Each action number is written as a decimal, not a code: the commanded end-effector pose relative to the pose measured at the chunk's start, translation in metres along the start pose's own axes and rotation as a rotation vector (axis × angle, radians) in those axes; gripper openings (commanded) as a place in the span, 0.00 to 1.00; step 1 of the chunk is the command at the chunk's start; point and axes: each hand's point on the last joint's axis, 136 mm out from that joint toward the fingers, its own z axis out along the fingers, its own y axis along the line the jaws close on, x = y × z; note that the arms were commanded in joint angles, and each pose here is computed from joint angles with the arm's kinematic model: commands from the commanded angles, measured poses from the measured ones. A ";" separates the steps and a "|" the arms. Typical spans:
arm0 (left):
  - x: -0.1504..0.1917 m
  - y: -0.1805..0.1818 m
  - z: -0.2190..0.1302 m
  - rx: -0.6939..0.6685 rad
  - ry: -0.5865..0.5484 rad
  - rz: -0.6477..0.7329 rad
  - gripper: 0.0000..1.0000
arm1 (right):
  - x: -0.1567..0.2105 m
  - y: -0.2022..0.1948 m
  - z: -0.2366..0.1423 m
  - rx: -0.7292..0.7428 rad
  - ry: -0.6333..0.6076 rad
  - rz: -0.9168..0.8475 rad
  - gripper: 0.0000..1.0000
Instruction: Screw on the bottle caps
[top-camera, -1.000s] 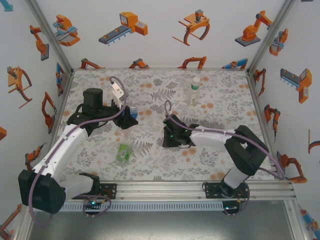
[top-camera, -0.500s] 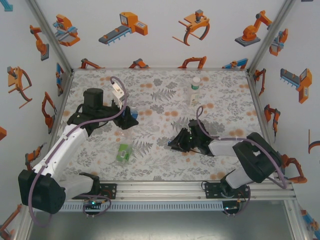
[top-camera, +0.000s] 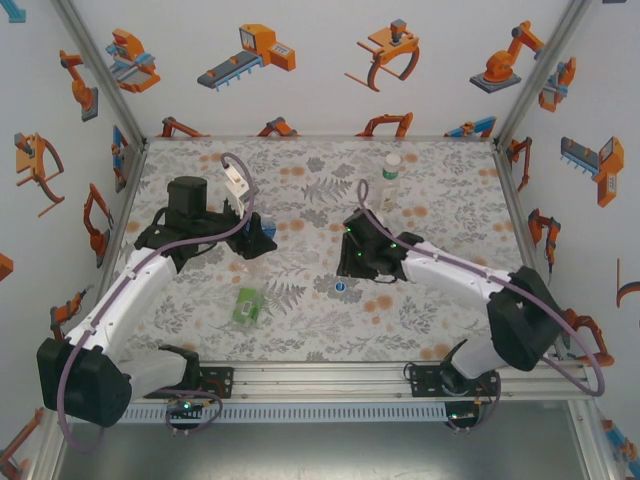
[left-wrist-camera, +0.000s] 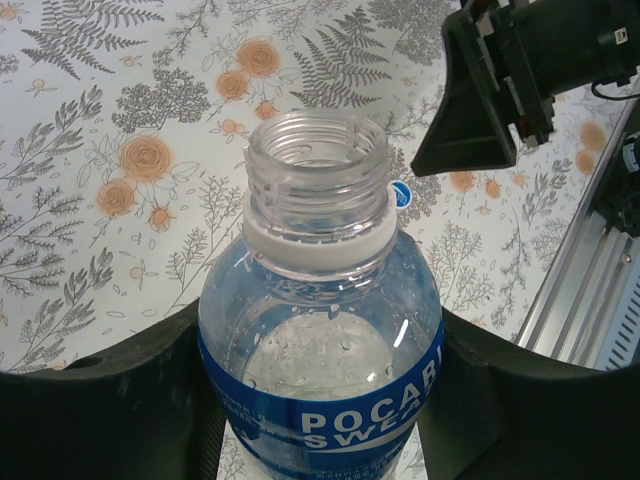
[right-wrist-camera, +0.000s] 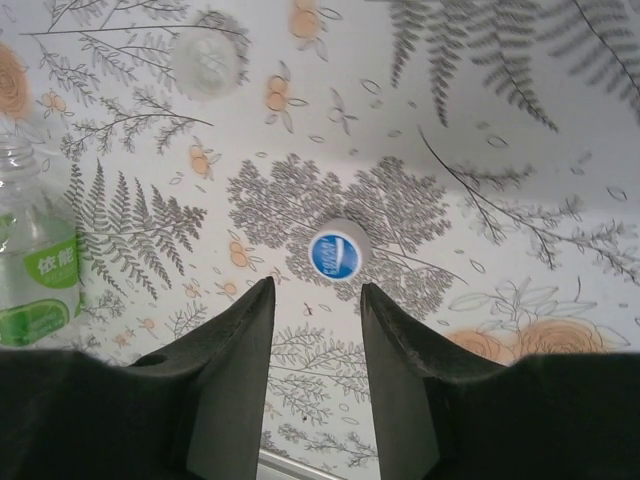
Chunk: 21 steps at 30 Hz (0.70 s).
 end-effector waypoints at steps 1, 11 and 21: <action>-0.008 -0.004 -0.004 0.004 -0.011 0.029 0.04 | 0.012 -0.014 0.011 0.168 0.067 -0.157 0.42; -0.008 -0.004 -0.004 0.000 -0.009 0.033 0.04 | 0.024 0.003 0.044 0.216 0.133 -0.225 0.46; -0.009 -0.003 -0.003 0.004 -0.008 0.030 0.04 | 0.040 0.003 0.053 0.192 0.178 -0.211 0.42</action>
